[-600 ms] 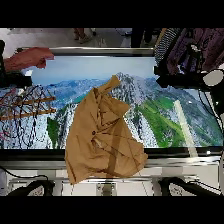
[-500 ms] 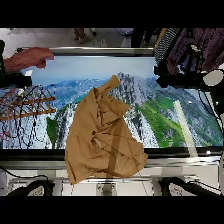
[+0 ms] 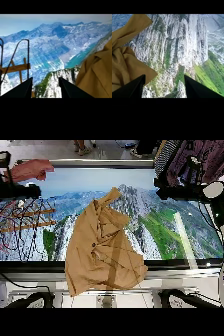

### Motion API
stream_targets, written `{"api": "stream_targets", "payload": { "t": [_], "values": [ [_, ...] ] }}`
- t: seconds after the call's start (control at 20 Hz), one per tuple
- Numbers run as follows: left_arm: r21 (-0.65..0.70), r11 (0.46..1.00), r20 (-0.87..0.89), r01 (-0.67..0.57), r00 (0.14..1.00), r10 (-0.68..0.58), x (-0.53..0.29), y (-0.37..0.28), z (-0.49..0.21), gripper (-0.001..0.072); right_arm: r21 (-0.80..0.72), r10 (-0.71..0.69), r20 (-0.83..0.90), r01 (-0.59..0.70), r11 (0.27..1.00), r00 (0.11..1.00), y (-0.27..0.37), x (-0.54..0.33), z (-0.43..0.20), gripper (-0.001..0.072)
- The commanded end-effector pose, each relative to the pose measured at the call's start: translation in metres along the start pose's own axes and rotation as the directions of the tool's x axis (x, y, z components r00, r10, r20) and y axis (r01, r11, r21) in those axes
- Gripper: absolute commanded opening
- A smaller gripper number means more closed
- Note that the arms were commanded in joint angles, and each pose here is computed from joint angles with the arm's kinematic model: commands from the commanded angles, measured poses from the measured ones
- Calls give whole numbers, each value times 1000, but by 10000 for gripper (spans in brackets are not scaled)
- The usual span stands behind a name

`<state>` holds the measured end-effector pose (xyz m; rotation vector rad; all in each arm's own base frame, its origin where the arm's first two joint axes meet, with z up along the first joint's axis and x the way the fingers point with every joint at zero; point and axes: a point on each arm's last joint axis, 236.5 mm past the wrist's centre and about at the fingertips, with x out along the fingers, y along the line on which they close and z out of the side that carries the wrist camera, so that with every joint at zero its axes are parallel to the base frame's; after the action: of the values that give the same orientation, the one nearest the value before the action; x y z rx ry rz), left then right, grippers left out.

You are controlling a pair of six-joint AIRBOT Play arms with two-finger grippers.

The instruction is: Fold the clothes and pants, and hang the long-sleeved shirts on hangers.

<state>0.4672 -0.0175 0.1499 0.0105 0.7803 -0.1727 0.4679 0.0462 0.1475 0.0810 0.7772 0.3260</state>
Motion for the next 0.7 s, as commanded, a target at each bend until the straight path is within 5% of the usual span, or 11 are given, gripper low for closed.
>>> {"api": "stream_targets", "payload": {
  "t": [0.0, 0.35, 0.45, 0.65],
  "values": [
    [53, 992, -54, 115, 992, -112, 24, -52, -11, 404, 0, 1, 0, -1, 1000, 1000, 0, 0, 0, 572],
    [181, 950, -170, 256, 959, -226, 94, -147, -49, 417, 47, 1, 79, -5, 999, 997, 1, 0, 19, 571],
    [191, 943, -200, 274, 951, -235, 112, -161, -62, 492, 52, -5, 99, 0, 999, 995, -1, 1, 23, 571],
    [239, 912, -292, 333, 921, -259, 143, -195, -101, 492, 35, 93, -8, -92, 995, 996, 30, 41, -2, 571]
  ]
}}
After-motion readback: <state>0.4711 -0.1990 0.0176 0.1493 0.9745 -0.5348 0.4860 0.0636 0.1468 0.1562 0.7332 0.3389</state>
